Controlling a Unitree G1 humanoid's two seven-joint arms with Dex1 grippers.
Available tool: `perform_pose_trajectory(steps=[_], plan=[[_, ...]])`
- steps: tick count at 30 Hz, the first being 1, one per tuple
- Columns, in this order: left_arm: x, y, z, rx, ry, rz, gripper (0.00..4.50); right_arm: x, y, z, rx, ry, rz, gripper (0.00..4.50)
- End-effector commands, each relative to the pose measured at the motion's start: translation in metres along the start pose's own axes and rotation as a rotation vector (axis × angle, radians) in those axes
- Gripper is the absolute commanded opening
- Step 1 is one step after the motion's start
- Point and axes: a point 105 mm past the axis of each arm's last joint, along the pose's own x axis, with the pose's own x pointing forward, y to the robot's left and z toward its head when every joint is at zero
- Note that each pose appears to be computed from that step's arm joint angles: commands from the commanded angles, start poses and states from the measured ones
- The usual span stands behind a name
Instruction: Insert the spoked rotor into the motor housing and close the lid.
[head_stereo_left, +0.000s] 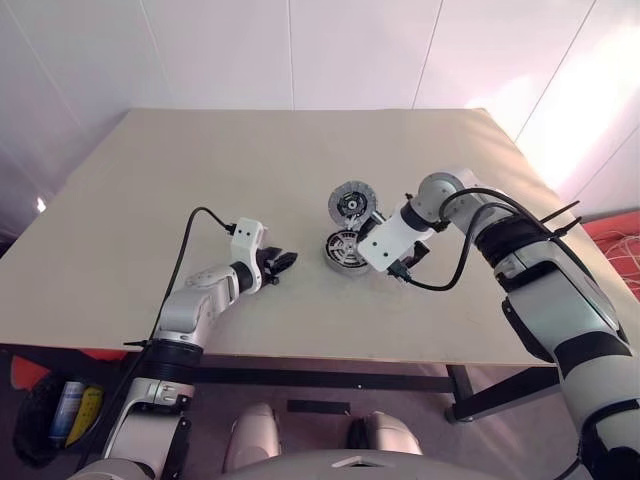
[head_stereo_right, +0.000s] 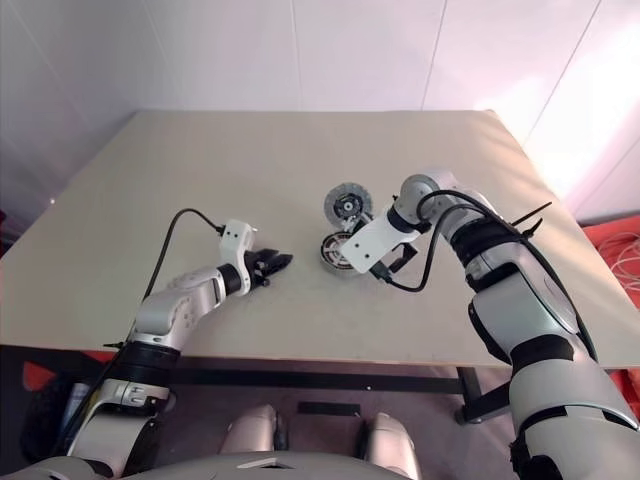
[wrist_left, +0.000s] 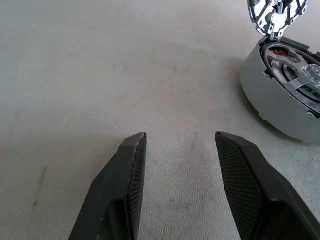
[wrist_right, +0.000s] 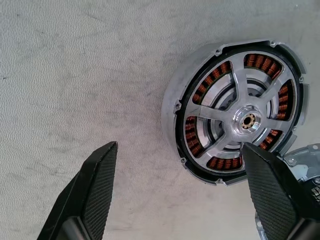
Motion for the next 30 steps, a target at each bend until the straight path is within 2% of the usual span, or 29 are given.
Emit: perform_pose_trajectory(steps=[1,9,19,30], plan=[[-0.003,0.001,0.02,0.031,-0.059,-0.005,2.32,-0.017,-0.014,0.009,-0.064,-0.015,-0.045,4.48],[-0.002,0.001,0.018,0.026,-0.059,-0.003,2.32,-0.018,-0.008,0.012,-0.077,-0.032,-0.002,4.48],[-0.004,0.004,0.02,0.027,-0.068,0.008,2.32,-0.006,0.005,-0.005,-0.015,0.007,0.048,4.48],[-0.005,0.005,0.019,0.027,-0.068,0.014,2.32,-0.001,0.007,-0.006,-0.026,0.01,0.046,4.48]])
